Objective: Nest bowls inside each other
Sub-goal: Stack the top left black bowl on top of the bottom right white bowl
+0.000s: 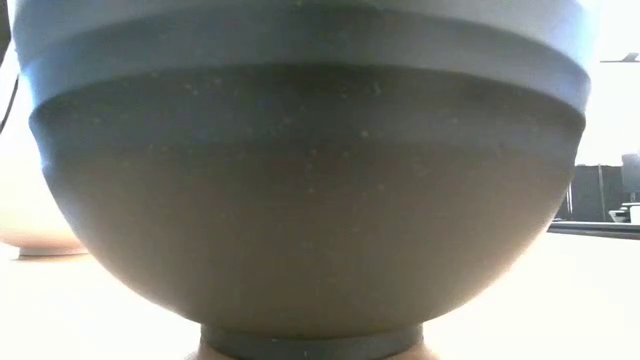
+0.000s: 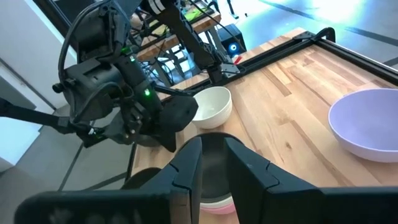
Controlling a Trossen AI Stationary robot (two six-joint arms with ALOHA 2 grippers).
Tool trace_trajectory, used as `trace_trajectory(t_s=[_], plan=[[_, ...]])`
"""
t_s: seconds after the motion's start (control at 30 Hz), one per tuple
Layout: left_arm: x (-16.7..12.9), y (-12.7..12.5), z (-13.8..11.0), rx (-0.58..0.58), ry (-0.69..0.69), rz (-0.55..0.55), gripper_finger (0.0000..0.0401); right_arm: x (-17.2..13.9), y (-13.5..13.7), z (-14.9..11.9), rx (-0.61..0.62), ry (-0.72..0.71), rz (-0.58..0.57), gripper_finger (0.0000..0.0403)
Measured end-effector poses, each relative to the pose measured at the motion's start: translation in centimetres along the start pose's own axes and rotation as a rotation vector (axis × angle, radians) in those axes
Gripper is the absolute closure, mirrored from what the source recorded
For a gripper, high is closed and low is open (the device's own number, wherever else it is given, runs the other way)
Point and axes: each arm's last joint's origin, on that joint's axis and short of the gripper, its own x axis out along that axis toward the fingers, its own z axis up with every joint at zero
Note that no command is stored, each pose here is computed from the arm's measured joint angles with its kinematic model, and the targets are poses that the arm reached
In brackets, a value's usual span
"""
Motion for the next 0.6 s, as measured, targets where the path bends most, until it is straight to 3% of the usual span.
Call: trace_trajectory(t_s=[0.6], plan=[[1.5,0.7,-0.7,-0.02,0.026,-0.01,0.0401,0.0,0.0,0.0,0.0,0.0,0.0,0.0339]])
